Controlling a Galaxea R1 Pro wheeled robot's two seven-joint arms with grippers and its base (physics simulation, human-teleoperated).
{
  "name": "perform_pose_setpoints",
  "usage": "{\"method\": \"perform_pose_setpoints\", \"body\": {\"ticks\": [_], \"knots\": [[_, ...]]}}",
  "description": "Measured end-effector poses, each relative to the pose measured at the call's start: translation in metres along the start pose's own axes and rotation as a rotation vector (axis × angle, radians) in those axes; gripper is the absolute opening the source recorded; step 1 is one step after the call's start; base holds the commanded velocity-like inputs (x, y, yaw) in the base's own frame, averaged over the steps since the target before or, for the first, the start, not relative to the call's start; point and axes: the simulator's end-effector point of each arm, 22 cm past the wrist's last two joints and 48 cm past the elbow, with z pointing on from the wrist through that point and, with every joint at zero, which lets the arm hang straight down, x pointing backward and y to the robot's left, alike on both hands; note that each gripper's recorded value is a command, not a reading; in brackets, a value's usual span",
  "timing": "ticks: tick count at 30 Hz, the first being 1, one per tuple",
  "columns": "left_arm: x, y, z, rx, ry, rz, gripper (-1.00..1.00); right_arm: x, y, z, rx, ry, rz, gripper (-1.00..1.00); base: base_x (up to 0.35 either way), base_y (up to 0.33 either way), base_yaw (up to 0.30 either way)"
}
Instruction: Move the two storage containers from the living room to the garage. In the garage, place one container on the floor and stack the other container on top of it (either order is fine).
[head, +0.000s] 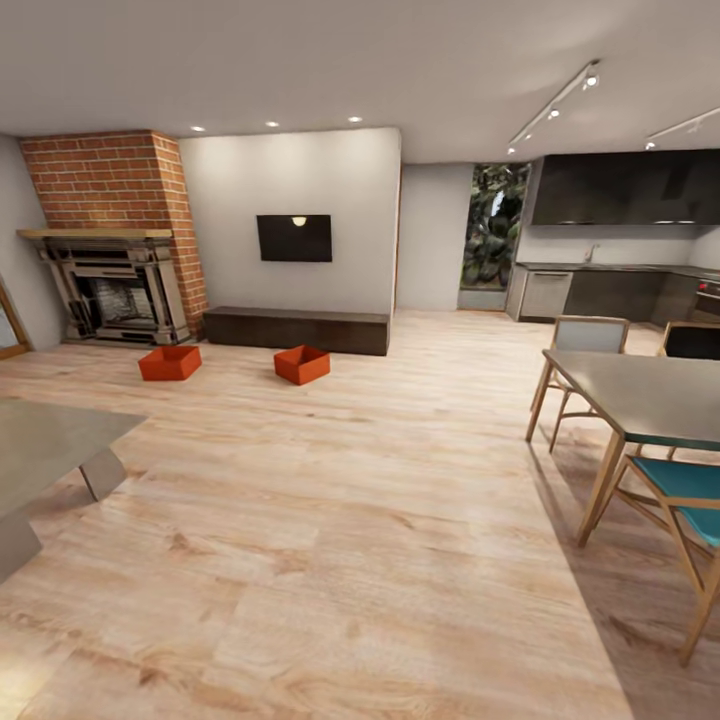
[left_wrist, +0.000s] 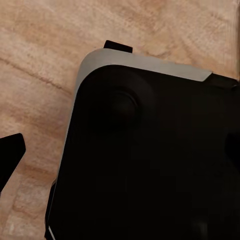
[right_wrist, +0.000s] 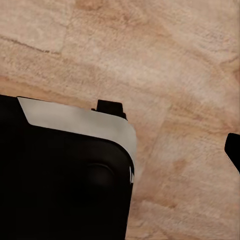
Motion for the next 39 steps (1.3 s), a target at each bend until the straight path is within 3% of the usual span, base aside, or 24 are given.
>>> {"method": "perform_pose_setpoints", "body": {"ticks": [29, 39], "knots": [[0.0026, -0.0002, 0.0000, 0.000, 0.012, 0.004, 1.00, -0.0014, 0.0043, -0.0002, -0.007, -0.004, -0.003, 1.00, 0.322, 0.000, 0.000], [0.0041, -0.0003, 0.0000, 0.001, 0.017, 0.010, 1.00, -0.0010, 0.0060, -0.0002, -0.009, -0.003, 0.000, 1.00, 0.322, 0.000, -0.194]]}}
